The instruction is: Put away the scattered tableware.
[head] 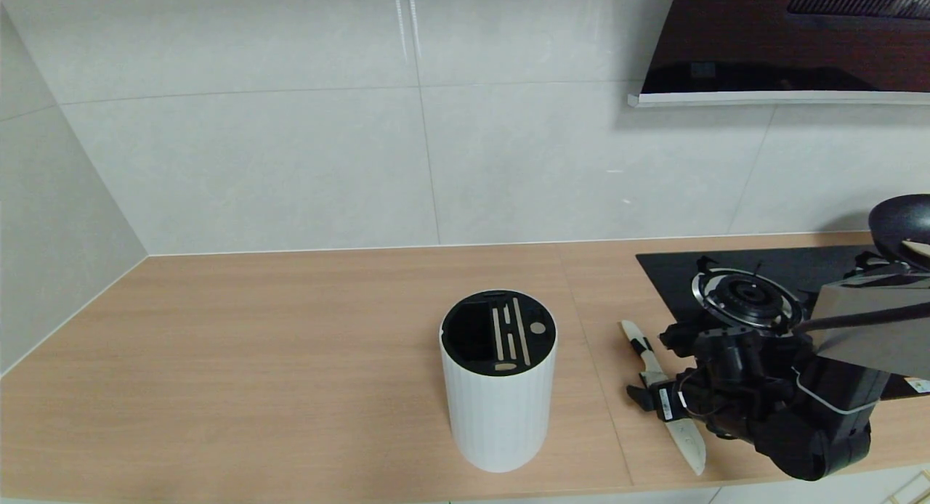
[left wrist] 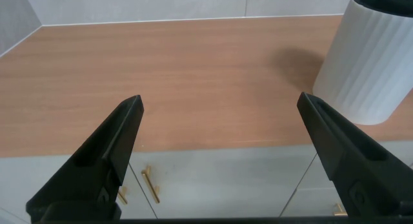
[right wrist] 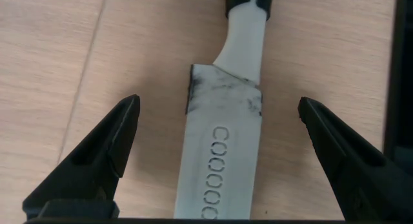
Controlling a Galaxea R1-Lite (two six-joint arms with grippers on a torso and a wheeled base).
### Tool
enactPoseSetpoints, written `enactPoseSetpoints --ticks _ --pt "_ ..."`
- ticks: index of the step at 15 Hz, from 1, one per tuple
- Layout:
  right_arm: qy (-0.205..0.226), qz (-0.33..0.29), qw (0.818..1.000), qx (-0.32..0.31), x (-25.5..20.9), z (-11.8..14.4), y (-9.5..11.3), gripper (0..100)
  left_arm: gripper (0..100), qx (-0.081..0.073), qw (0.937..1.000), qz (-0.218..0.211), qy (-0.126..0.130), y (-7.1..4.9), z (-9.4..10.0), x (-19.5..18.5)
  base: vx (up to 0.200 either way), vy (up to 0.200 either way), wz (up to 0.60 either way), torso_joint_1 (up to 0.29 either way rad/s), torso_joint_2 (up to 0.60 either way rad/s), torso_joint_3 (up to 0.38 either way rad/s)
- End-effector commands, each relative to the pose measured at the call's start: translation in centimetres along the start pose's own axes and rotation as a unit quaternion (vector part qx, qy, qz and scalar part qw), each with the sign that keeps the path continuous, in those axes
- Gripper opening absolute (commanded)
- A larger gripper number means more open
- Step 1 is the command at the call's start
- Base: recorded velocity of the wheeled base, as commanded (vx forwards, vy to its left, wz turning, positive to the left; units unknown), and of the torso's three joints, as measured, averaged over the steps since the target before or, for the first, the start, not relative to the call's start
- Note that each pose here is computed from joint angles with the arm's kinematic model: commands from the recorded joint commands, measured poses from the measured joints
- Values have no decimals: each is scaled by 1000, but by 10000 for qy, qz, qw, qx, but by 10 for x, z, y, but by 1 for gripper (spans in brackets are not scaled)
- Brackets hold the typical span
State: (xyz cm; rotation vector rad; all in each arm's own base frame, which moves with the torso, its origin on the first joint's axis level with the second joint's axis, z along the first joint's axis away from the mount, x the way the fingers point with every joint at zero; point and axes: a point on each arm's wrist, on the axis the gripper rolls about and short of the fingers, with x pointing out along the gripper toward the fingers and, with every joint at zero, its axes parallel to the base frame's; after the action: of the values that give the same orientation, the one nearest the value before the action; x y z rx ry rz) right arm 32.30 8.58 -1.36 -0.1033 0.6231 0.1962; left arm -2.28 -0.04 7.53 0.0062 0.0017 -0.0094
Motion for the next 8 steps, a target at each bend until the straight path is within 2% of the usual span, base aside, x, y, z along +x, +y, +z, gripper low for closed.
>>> enactPoseSetpoints --ticks 1,6,7,8 --pt "0 -1 10000 -2 0 0 0 100 100 0 10000 1 -1 0 0 0 0 0 0 0 0 0" --pt "31 -1 9999 104 6 -2 0 100 100 0 10000 1 -1 0 0 0 0 0 0 0 0 0" --pt "46 -1 9999 103 7 -3 0 0 100 0 10000 1 -1 0 0 0 0 0 0 0 0 0" --pt "54 -1 9999 102 7 -4 1 0 100 0 10000 1 -1 0 0 0 0 0 0 0 0 0"
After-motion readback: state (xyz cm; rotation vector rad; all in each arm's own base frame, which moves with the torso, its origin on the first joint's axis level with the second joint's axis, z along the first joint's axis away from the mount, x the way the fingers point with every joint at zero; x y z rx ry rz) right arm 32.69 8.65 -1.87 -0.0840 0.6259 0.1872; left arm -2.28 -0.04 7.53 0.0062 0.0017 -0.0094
